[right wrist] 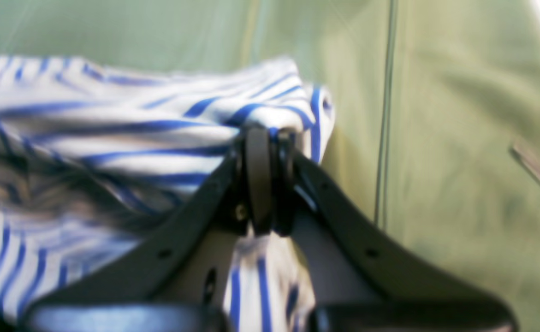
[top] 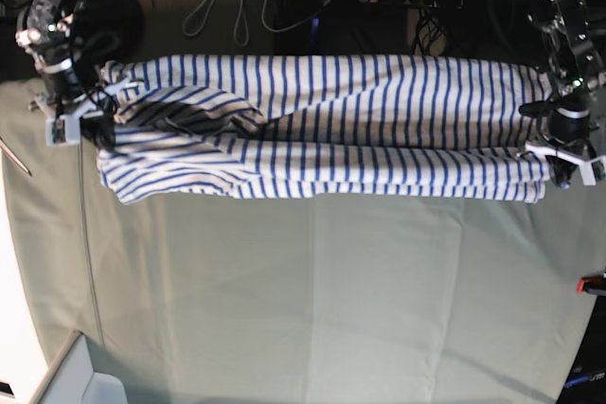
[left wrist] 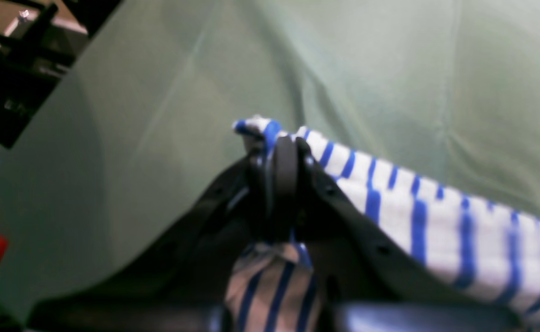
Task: Layout the t-shirt on the table in an organized manner, then fold the t-shirt properly
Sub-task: 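Lay the strip flat and hold its two ends with both grippers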
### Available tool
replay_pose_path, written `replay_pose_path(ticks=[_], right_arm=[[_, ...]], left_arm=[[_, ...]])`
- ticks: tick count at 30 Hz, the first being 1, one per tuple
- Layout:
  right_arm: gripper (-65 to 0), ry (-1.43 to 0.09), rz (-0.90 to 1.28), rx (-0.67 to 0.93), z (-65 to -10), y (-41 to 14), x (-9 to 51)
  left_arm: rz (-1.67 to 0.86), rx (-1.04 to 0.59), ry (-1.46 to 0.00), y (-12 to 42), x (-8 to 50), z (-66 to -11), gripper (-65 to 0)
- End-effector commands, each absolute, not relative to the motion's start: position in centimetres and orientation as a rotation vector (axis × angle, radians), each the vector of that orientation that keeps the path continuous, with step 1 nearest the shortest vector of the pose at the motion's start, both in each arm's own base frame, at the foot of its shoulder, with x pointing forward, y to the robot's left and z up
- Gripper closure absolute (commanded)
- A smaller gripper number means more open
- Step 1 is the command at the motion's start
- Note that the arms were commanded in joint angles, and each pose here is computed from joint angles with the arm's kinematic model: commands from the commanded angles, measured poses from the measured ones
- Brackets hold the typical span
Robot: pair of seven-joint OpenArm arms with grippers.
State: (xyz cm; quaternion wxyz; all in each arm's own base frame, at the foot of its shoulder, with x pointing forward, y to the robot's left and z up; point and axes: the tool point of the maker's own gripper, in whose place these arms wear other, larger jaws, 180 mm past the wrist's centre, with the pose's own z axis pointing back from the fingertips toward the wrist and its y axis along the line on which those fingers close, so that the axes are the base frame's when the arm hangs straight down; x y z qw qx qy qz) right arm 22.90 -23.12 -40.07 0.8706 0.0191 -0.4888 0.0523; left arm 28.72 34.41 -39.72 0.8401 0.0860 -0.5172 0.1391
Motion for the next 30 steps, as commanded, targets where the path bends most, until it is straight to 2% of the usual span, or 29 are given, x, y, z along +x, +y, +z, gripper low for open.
replay_pose_path(ticks=[1, 9, 17, 30], right_arm=[[0.0, -1.06, 0.11, 0.041, -39.2, -23.2, 23.2], [0.0, -1.03, 0.091, 0.051, -40.1, -22.9, 21.8], [0.0, -1.0, 0.076, 0.063, -40.9, -22.5, 20.6], [0.0, -0.926, 0.037, 0.094, -43.6, -22.3, 19.0]], left_arm=[[0.284, 0.204, -1.125, 35.1, 28.7, -38.6, -0.2], [0.42, 0.183, -1.142, 37.3, 24.7, -38.0, -0.2], [0.445, 0.179, -1.107, 37.5, 22.9, -39.1, -0.2], [0.514, 0.165, -0.97, 37.8, 20.2, -44.1, -0.6]])
